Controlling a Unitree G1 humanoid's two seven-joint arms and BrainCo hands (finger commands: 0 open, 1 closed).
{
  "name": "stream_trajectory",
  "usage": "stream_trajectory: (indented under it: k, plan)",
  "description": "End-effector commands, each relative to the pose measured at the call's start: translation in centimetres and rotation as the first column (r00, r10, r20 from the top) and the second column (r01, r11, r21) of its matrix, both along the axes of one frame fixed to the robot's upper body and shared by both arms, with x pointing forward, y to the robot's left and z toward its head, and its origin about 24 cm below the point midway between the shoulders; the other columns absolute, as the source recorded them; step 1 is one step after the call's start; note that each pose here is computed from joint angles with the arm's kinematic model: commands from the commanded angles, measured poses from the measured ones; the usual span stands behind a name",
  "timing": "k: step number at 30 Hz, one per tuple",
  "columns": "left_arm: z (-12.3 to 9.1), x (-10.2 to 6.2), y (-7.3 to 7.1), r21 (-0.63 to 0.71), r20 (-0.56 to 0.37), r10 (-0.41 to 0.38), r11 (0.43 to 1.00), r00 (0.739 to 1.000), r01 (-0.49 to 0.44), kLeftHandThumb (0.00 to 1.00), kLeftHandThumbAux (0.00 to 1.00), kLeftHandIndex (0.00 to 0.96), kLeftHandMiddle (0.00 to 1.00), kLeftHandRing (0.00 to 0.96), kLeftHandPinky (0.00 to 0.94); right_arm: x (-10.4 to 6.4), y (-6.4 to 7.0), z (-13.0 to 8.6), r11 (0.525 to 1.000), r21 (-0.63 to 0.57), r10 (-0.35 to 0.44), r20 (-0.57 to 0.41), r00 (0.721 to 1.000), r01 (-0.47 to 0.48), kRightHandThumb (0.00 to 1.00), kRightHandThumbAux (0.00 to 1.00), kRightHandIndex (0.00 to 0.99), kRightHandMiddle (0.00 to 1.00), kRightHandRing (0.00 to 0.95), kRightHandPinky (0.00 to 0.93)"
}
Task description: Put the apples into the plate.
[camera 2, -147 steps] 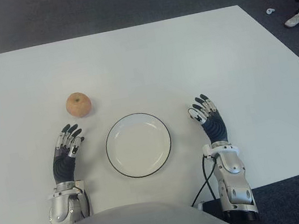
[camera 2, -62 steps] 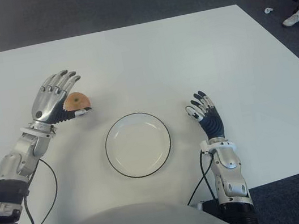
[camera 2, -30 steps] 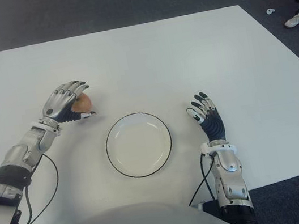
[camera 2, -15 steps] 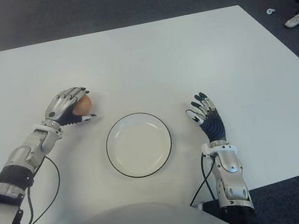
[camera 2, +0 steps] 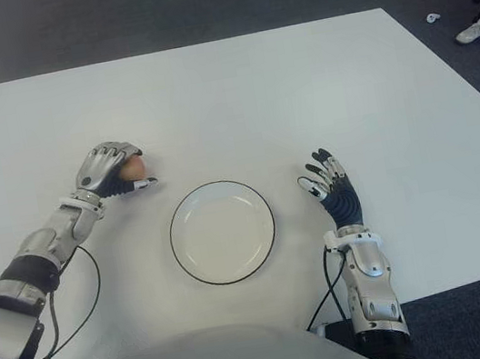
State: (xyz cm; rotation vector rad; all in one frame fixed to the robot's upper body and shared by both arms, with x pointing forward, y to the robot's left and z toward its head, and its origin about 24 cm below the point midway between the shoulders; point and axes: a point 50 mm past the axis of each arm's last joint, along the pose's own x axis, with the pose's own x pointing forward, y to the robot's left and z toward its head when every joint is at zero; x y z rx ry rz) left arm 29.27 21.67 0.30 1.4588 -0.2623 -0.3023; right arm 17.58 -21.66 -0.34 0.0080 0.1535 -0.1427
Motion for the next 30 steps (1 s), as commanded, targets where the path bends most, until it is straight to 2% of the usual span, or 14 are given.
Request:
stream_trajectory:
  k: [1, 5, 9, 18, 30]
  plan:
    - [-2.7, -1.6, 0.0, 0.056, -0.08, -0.002, 0.998, 0.997, 0.006, 0.649, 0.578, 0.445, 0.671, 0.664, 0.691, -2.2, -0.5, -2.8, 0.998, 0.045, -0.04, -0.183, 0.982, 0.049, 0.291, 0.617, 0.021, 0.13, 0.172, 0.205]
    - [-3.0, -1.7, -0.1, 0.07, -0.033, 0.013, 0.997, 0.999, -0.011, 0.72, 0.666, 0.445, 0.76, 0.763, 0.801, -2.1, -0.7, -2.8, 0.997, 0.048, -0.045, -0.178, 0.983, 0.054, 0.291, 0.612, 0.023, 0.135, 0.18, 0.216]
    - [-3.1, -1.8, -0.3, 0.079, 0.029, 0.03, 0.996, 0.999, -0.032, 0.739, 0.685, 0.445, 0.822, 0.823, 0.842, -1.9, -0.9, -2.7, 0.997, 0.048, -0.05, -0.173, 0.984, 0.059, 0.297, 0.604, 0.028, 0.138, 0.18, 0.209]
    - [-2.3, -1.6, -0.5, 0.047, 0.108, 0.004, 0.999, 0.994, -0.009, 0.748, 0.693, 0.444, 0.864, 0.859, 0.838, -1.6, -1.1, -2.8, 0.997, 0.049, -0.058, -0.164, 0.985, 0.066, 0.308, 0.616, 0.027, 0.135, 0.176, 0.201]
    - [-1.3, -1.3, -0.7, 0.008, 0.172, -0.021, 1.0, 0.985, 0.02, 0.751, 0.693, 0.444, 0.879, 0.875, 0.849, -1.5, -1.1, -2.9, 0.995, 0.065, -0.063, -0.156, 0.986, 0.073, 0.337, 0.633, 0.045, 0.158, 0.204, 0.244]
